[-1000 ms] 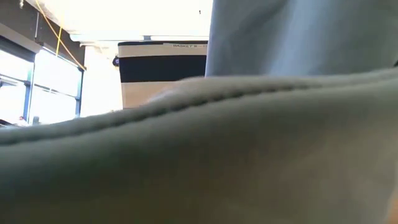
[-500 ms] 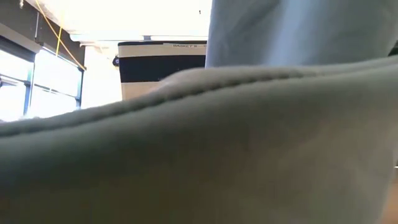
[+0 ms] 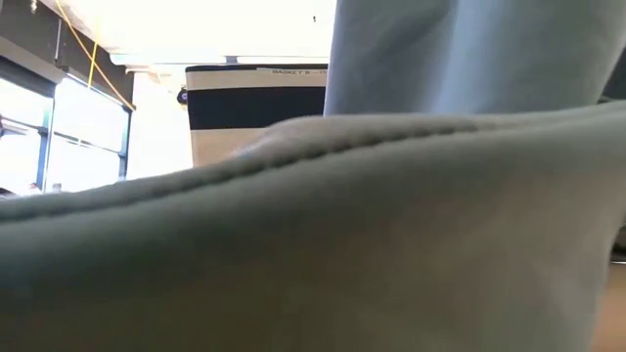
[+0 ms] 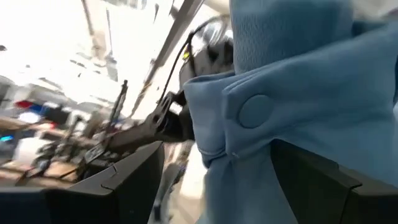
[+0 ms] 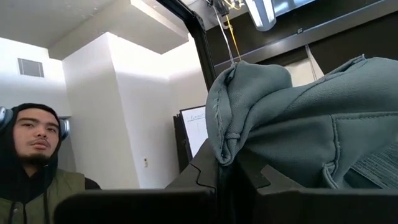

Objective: Sort clothes
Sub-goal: Fold the blue pants

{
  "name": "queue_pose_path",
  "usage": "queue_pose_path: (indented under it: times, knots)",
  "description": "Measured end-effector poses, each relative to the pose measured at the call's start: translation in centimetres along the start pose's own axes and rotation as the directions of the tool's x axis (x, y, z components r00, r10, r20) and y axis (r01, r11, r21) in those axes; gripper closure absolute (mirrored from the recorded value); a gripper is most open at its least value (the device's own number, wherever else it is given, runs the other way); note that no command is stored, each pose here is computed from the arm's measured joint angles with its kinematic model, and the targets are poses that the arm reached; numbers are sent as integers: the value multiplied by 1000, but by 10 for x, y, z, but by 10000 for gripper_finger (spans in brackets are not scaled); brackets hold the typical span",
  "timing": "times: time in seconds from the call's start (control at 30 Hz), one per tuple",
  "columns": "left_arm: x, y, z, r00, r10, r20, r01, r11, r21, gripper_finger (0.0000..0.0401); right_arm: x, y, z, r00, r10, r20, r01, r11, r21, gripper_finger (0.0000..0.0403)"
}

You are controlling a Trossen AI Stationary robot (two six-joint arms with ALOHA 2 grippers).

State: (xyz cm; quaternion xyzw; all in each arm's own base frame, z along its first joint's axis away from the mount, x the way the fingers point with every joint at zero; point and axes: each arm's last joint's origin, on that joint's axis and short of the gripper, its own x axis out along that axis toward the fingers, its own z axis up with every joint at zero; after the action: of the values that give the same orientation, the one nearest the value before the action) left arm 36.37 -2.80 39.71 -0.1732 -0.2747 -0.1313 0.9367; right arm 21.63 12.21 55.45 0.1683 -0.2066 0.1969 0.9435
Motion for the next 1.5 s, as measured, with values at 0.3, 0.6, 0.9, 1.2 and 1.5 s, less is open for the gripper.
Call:
queue_pose_path:
  times: [0.3, 0.6, 0.9, 1.2, 1.5]
  knots:
    - [11, -9, 26, 989, -132, 64, 133, 991, -8, 247, 0, 0, 0, 1000, 0, -2, 0, 1000, 0, 398]
    - [20, -28, 70, 933, -343, 110, 344, 939, 8, 392, -2, 6, 2, 1000, 21, 14, -21, 1000, -13, 397]
    - [27, -51, 126, 949, -282, 140, 282, 959, 25, 398, -6, 11, 23, 975, 38, 220, -14, 994, -111, 397]
    - [41, -83, 200, 988, -118, 102, 104, 986, 132, 400, -13, -14, 55, 885, -7, 466, 88, 984, -152, 398]
    - [52, -66, 242, 962, -22, 272, -18, 990, 142, 401, 7, -45, 107, 828, 87, 553, 92, 953, -287, 398]
